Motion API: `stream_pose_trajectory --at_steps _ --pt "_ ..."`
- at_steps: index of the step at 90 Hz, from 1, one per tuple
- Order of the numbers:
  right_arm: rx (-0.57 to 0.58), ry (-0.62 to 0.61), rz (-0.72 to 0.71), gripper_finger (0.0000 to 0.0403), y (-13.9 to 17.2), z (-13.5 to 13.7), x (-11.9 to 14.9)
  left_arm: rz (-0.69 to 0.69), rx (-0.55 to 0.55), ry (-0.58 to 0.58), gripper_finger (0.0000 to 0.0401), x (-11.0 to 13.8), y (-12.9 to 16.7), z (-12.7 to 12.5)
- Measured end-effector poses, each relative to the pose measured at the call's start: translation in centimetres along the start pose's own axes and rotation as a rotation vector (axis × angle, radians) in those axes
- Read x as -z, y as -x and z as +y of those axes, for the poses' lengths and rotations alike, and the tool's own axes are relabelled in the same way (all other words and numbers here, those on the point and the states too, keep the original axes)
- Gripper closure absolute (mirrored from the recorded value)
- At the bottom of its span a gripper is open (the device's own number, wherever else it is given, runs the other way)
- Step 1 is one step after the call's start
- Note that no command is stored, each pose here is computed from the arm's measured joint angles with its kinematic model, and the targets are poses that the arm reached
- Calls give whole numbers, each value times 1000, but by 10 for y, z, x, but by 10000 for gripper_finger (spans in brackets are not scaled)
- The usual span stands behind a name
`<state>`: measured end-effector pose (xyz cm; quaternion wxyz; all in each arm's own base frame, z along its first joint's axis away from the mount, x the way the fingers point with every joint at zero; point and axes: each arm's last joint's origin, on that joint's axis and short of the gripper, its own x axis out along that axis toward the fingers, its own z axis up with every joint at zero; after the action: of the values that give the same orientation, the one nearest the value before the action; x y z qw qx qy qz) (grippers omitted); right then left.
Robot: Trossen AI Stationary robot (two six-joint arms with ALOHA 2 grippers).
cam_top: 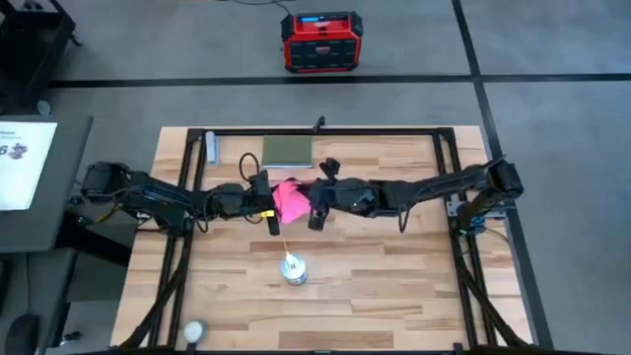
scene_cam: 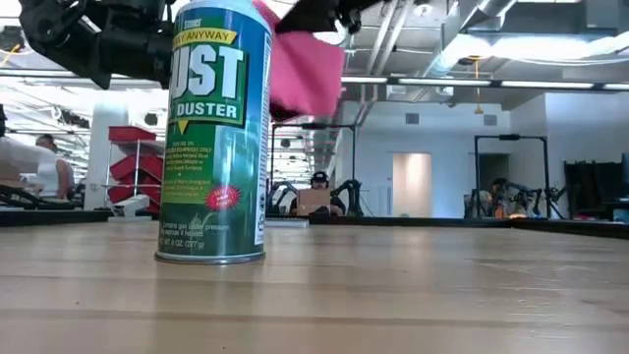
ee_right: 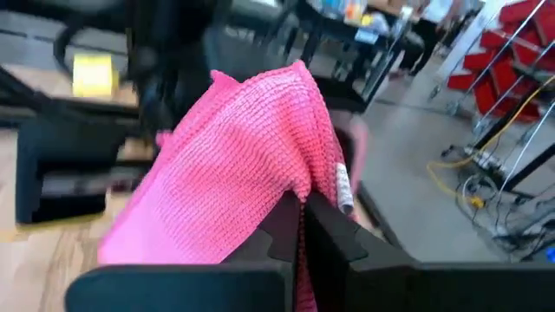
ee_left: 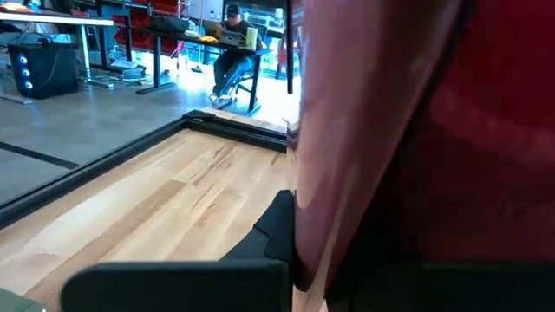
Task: Apply microfiber cloth
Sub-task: Wipe the front of the pink cellphone with the pink microfiber towel
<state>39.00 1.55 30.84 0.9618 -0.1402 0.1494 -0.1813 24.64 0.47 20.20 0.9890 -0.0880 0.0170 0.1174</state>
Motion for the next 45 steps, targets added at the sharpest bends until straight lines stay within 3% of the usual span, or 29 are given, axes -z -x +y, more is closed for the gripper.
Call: stream_pose_trajectory --at_steps 23,45 --pt "-30 -18 56 403 -2 -1 5 2 -5 -14 399 0 0 0" --pt "-44 -66 112 403 -4 7 33 -16 -9 -33 399 -1 0 1"
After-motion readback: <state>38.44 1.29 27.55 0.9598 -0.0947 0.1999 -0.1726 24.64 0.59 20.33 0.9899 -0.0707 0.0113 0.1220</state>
